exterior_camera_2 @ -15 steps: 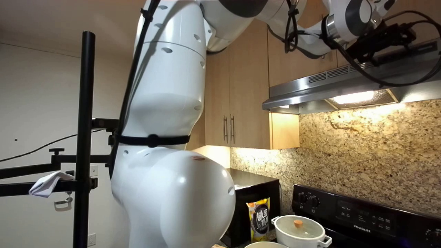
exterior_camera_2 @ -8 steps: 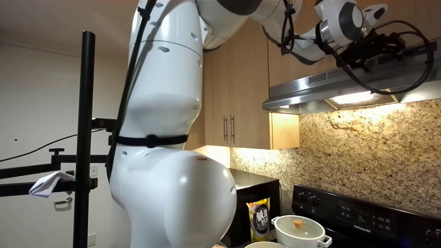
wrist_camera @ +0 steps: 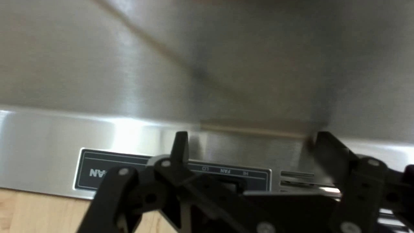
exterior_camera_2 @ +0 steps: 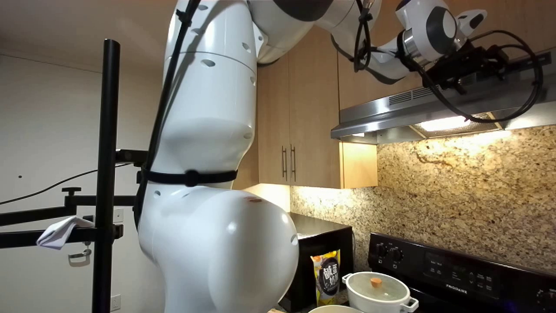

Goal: Turn off the light

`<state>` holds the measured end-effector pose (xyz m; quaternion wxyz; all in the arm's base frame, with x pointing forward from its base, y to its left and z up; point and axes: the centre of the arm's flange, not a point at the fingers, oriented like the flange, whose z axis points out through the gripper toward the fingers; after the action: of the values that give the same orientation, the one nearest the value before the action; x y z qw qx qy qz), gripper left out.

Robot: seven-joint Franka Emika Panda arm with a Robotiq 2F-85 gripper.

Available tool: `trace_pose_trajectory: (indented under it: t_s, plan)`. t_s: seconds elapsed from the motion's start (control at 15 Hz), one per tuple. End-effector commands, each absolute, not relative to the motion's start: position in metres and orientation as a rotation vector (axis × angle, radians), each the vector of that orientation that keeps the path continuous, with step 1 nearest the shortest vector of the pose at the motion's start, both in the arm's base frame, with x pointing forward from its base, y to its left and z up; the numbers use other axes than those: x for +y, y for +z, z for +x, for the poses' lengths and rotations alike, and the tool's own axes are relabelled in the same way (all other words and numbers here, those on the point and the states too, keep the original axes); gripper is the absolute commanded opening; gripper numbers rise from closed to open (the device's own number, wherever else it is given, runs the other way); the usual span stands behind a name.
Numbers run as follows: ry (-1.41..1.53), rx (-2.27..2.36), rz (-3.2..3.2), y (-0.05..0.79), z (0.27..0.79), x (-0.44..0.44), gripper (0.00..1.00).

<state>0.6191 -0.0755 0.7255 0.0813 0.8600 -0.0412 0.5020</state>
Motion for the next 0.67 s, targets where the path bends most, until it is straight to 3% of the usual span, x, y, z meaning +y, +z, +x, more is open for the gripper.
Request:
trace_pose_trajectory:
  t_s: [0.0,0.6]
  plan:
    - [1.519,-0.169,2.537,0.732,0.615,-0.082,1.0]
    - [1.575,-0.163,2.484,0.754,0.614,-0.092,1.0]
